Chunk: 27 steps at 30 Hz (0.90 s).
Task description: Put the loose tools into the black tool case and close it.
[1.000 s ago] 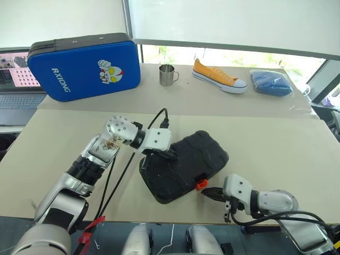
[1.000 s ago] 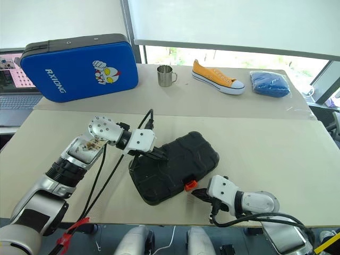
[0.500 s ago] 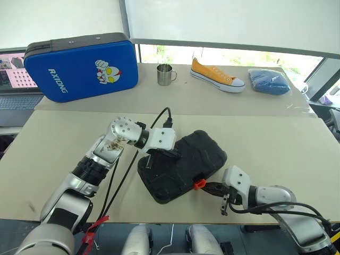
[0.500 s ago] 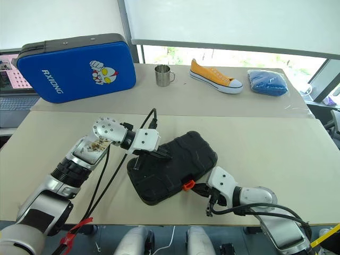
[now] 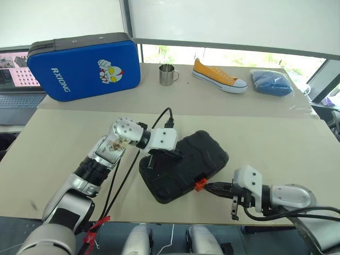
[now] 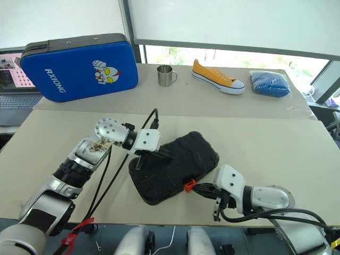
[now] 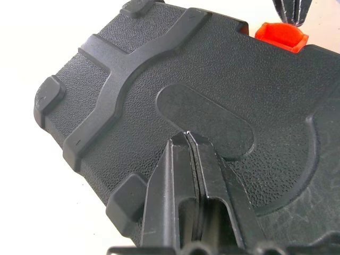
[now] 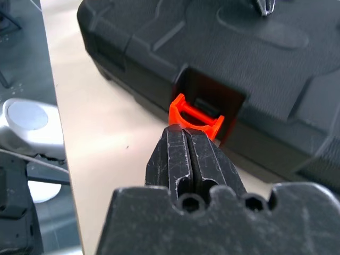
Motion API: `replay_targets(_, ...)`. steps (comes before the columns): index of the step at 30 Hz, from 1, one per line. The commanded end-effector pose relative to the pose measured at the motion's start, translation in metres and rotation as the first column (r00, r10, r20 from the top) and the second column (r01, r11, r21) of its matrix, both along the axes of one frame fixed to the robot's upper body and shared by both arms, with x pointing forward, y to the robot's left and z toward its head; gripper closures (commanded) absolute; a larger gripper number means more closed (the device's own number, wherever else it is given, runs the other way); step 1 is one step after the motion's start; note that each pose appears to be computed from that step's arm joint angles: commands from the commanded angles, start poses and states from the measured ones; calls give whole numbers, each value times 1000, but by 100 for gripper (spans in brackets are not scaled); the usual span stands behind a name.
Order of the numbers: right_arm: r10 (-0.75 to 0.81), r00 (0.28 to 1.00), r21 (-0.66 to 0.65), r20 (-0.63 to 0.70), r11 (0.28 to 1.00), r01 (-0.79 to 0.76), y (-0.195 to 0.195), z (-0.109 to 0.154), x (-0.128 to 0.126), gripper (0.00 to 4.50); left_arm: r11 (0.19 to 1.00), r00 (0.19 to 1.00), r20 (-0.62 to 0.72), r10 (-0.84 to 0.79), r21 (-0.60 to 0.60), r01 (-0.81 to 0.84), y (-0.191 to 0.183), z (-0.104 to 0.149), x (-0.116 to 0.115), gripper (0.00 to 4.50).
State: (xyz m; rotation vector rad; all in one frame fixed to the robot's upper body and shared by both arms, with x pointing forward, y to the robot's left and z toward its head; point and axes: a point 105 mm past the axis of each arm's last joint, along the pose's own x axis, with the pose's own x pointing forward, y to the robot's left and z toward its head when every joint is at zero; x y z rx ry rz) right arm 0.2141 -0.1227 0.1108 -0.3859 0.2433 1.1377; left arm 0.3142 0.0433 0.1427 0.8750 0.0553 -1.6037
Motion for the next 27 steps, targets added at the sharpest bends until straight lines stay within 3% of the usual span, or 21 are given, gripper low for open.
replay_targets(1,-17,1000,-11,26,1000,17,4,-1,10,450,999,1000,-13,-8,40,9,-1,-10,-1,444)
replay_targets(9,-26,1000,-59,4,998,26,1,-17,14,450,999,1000,-9,-7,36,7,-2,-10,-1,444)
replay_targets(20,-45,999,-5,-7,999,45,-3,1,3,450,999,1000,-9,0,34,0,0,-10,-1,444)
replay_targets(27,-45,999,-15,-7,999,45,7,-7,11,450,1000,1000,-15,-6,30,6,-3,-11,-1,444)
